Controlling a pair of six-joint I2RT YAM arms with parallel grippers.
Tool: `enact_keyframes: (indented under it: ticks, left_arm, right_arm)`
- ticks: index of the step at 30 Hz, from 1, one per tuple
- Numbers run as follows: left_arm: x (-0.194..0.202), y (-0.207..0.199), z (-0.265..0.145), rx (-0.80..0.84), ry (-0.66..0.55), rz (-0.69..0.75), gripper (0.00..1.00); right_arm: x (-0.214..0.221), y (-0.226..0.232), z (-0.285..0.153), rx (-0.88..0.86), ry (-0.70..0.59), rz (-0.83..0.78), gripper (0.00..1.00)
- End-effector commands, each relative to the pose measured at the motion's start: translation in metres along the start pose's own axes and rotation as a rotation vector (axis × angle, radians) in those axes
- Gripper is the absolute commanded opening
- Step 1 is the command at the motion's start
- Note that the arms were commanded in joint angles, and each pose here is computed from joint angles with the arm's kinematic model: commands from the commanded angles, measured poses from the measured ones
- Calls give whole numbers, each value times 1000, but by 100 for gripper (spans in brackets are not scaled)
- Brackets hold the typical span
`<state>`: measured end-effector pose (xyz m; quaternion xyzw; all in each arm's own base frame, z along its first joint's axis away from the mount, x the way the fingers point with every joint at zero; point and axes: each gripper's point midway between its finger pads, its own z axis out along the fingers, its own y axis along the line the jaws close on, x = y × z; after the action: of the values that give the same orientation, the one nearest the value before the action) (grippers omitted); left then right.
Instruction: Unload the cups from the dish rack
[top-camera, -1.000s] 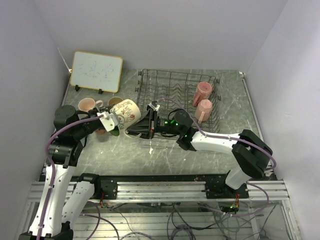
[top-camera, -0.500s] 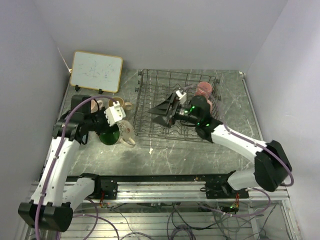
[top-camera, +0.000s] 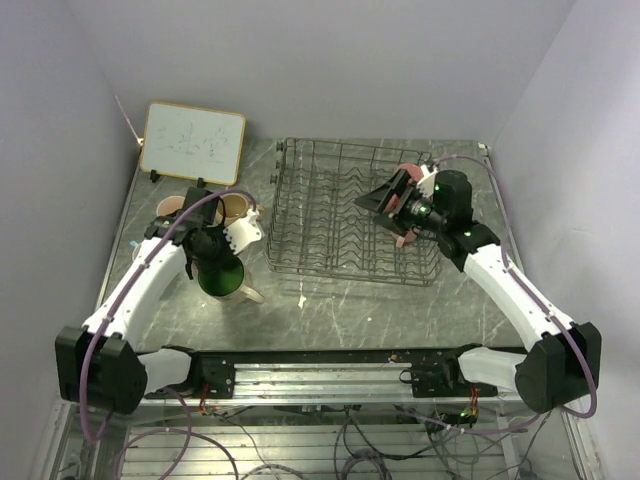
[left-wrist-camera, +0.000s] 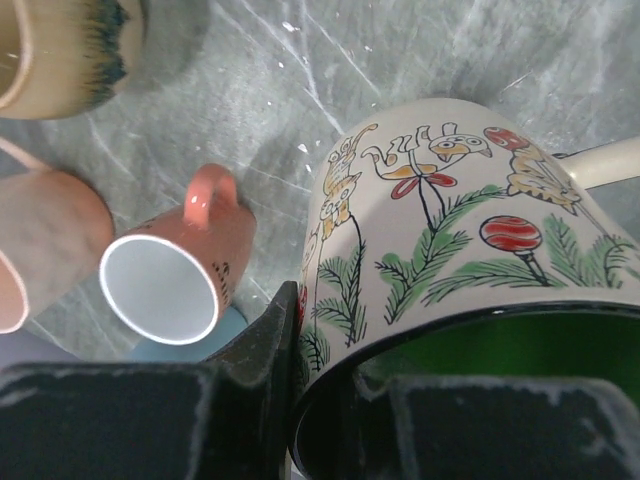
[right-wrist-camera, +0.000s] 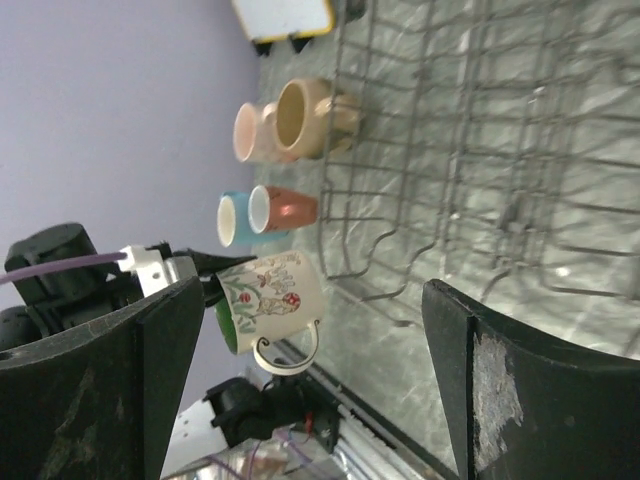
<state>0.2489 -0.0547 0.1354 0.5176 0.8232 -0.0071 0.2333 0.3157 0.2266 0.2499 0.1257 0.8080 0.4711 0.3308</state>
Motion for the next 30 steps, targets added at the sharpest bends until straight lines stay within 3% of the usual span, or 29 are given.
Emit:
enact_keyframes:
  ticks: [1, 8, 23, 24, 25, 27, 30]
  left_arm:
    - [-9, 20, 15, -95, 22, -22, 7]
    - [-16, 26, 41, -82, 24, 35, 7]
    - [-45, 51, 69, -131, 17, 140, 8]
    - [-47, 52, 68, -140, 11, 143, 14]
    - [-48, 54, 66, -143, 5, 147, 32]
    - [-53, 56, 60, -147, -8, 152, 57]
    - [-61, 58, 46, -166, -36, 154, 79]
  right_arm:
    - [-28, -15, -24, 74, -56, -74, 90]
    - [-83, -34, -58, 143, -179, -84, 91]
    - [-134, -112, -76, 497, -316, -150, 100]
    - [-133, -119, -74, 521, -310, -152, 100]
    - [-132, -125, -72, 546, -307, -157, 100]
    - [-126, -133, -64, 607, -291, -187, 100]
    - [-114, -139, -53, 686, -268, -252, 100]
